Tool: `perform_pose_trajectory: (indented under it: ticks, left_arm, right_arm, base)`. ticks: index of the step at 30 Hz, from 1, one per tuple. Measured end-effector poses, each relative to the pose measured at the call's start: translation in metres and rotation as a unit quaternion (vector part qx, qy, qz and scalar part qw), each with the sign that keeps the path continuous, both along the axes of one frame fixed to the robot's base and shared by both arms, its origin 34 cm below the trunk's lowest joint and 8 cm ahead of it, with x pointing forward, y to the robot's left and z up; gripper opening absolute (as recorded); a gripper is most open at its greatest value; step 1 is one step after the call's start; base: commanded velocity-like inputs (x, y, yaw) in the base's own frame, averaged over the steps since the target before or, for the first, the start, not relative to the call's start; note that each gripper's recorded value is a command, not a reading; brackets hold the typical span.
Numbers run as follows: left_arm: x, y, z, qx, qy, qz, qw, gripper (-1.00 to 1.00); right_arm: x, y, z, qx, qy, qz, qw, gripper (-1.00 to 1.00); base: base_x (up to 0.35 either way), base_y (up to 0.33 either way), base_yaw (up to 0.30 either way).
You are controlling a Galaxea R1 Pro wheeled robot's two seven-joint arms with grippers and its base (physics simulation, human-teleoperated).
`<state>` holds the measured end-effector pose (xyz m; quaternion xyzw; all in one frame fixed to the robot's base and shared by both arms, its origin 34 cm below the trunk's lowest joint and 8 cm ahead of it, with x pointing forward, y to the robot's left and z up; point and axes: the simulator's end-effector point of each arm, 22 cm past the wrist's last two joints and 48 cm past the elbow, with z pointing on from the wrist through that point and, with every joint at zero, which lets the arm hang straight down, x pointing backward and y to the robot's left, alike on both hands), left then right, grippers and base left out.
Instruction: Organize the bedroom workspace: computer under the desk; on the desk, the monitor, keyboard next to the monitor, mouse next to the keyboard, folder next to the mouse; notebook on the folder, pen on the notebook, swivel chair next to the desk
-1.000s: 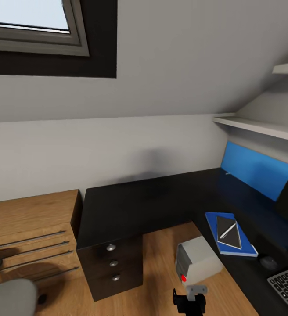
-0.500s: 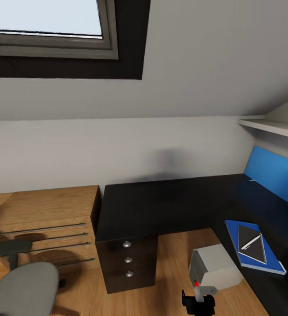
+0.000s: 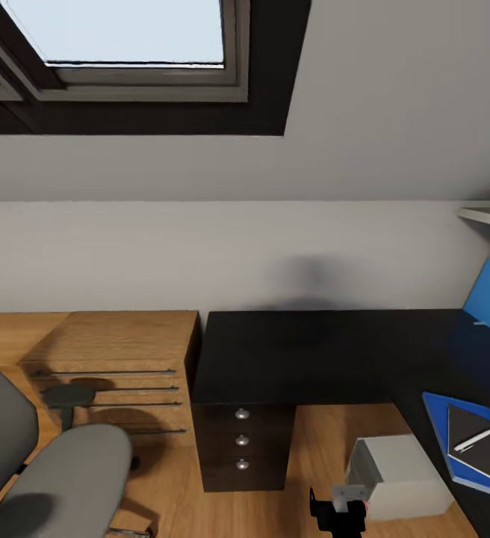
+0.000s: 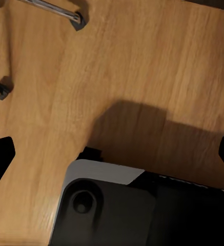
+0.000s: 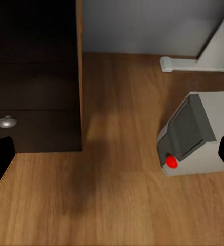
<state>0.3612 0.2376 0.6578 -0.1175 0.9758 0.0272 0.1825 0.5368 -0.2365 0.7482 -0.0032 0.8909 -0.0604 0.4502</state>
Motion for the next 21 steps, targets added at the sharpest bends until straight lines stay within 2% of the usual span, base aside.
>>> perform_pose_trajectory:
  ticks: [16, 21]
  left_arm:
    - [0.002, -0.01, 0.001, -0.002, -0.006, -0.001, 1.0, 1.0]
    - [0.01, -0.008, 0.005, 0.001, -0.026, 0.004, 0.9996, 1.0]
  right_arm:
    - [0.0, 0.0, 0.0, -0.001, -0.001, 0.002, 1.0, 1.0]
    - [0.0, 0.0, 0.0, -0.001, -0.001, 0.002, 1.0, 1.0]
  base:
    - [0.0, 0.0, 0.281]
    - [0.0, 0.0, 0.281]
